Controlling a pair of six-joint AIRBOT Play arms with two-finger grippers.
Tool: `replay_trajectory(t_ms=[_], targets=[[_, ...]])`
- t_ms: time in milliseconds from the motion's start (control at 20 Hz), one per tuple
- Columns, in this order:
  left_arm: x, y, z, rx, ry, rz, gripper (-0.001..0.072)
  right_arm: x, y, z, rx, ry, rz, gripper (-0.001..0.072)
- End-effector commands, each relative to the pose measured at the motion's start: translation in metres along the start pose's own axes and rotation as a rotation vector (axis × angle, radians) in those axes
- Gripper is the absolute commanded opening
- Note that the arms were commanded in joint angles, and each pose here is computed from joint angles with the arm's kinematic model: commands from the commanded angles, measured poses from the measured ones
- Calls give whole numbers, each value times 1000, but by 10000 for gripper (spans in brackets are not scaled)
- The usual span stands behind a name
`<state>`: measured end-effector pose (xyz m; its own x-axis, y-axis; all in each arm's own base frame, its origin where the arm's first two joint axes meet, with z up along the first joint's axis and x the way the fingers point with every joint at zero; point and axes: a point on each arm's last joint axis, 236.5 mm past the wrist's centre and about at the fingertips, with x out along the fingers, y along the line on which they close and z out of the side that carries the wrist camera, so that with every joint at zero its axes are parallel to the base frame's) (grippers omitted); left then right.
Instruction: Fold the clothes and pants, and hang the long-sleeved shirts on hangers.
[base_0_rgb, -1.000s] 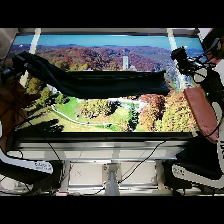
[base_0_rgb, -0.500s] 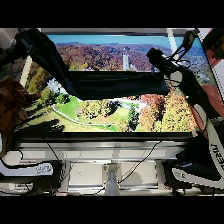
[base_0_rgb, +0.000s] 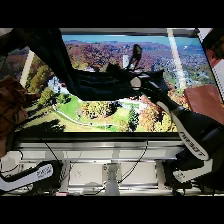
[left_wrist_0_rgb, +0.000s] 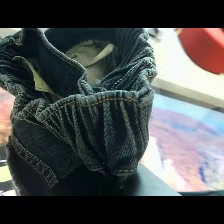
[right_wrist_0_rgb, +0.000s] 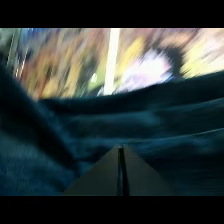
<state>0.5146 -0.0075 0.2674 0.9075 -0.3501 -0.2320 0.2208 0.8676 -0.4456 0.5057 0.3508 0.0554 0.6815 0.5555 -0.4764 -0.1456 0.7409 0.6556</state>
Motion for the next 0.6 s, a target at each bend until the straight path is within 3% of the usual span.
replay_trajectory(t_ms=[0,400,550], targets=[[-8,-43,4,-3,-10,-90,59,41,43,-61,-30,125,52,19],[-10,-89,5,-55,-22,-207,60,91,116,-185,49,328,169,17],[-7,-92,-8,-44,24,-222,59,97,121,-189,34,328,179,18]])
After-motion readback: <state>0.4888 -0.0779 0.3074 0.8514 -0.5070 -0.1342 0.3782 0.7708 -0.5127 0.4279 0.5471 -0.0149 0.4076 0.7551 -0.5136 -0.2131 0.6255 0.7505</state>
